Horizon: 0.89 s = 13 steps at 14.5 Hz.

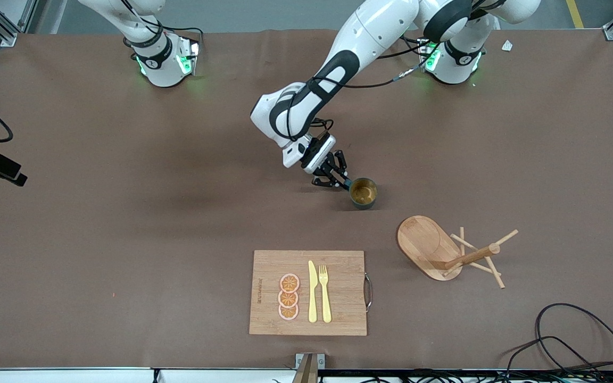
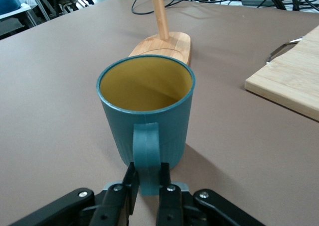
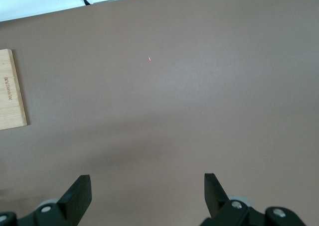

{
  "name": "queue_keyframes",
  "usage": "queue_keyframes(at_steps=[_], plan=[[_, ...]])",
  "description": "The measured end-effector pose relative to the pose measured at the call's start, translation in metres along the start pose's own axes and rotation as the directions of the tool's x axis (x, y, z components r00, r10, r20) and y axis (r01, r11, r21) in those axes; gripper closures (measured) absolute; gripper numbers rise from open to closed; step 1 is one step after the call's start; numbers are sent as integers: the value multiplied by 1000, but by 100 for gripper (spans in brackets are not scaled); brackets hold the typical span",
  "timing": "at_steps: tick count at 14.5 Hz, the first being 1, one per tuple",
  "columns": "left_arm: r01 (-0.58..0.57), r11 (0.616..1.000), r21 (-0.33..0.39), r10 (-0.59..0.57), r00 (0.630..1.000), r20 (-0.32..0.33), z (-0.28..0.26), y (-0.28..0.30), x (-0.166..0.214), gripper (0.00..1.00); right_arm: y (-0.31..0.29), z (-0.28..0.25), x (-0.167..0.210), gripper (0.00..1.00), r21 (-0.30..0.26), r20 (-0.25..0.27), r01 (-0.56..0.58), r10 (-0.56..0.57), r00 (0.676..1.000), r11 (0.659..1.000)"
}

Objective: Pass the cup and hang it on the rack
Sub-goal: 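Lift the mug by its handle with the left gripper toward the rack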

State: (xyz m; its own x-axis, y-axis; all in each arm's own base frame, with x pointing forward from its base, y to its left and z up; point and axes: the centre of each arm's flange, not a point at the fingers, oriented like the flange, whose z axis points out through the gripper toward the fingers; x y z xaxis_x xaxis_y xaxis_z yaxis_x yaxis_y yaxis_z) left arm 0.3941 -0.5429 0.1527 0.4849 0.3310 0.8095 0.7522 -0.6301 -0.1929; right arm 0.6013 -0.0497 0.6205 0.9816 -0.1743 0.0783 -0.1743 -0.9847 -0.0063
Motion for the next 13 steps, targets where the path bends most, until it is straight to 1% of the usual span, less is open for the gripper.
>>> queue_keyframes(at_steps=[5, 8, 10, 12, 13], plan=[[-78, 997, 6, 78, 995, 56, -15, 3, 39, 79, 0, 0, 0, 0, 0, 0, 0, 0, 1000, 1000], [-83, 996, 7, 82, 990, 115, -23, 6, 69, 79, 0, 0, 0, 0, 0, 0, 0, 0, 1000, 1000], [-61, 998, -16, 63, 981, 182, -37, 9, 96, 79, 0, 0, 0, 0, 0, 0, 0, 0, 1000, 1000], [-49, 998, -51, 61, 957, 282, -55, 11, 134, 79, 0, 0, 0, 0, 0, 0, 0, 0, 1000, 1000], [-35, 997, -71, 57, 938, 342, -64, 11, 160, 79, 0, 0, 0, 0, 0, 0, 0, 0, 1000, 1000]])
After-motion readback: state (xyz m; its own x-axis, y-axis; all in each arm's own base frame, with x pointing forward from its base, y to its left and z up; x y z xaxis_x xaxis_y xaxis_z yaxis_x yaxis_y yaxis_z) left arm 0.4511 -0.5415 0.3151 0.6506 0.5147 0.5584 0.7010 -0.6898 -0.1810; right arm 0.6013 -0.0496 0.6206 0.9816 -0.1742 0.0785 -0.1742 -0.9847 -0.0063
